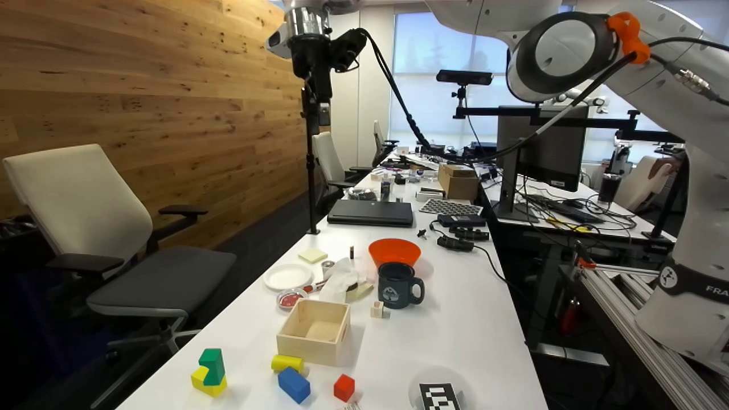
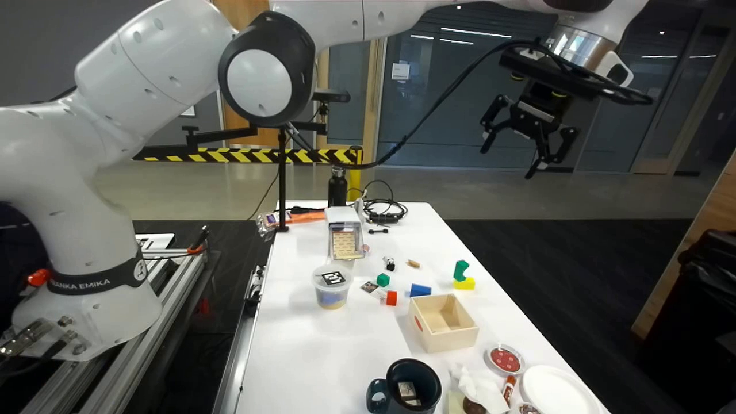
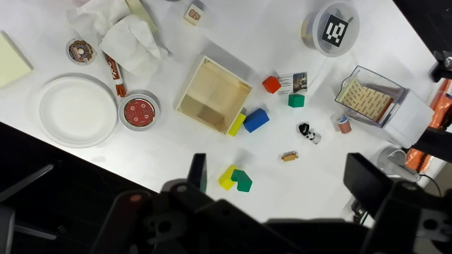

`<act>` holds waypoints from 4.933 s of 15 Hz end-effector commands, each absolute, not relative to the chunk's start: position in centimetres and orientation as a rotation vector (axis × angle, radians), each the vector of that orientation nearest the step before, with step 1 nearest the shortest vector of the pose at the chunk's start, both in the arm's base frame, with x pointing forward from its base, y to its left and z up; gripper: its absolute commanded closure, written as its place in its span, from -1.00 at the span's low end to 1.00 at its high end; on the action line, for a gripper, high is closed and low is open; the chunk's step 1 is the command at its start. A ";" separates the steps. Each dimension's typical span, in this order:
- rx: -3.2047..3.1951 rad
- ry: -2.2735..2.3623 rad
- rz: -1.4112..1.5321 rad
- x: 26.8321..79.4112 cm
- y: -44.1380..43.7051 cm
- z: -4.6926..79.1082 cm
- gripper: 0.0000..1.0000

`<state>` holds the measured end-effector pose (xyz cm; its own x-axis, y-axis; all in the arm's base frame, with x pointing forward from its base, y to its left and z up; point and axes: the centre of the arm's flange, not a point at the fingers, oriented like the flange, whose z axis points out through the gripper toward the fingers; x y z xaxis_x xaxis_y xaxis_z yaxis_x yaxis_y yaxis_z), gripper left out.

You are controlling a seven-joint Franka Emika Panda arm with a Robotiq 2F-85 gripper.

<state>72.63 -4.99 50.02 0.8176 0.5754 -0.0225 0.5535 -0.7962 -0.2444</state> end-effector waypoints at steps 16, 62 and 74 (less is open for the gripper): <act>-2.638 -1.146 0.383 73.9 -0.2 40.1 -1.00; -2.720 -1.094 0.302 71.1 15.4 24.9 -1.00; -2.784 -0.823 0.234 68.8 18.4 17.4 -1.00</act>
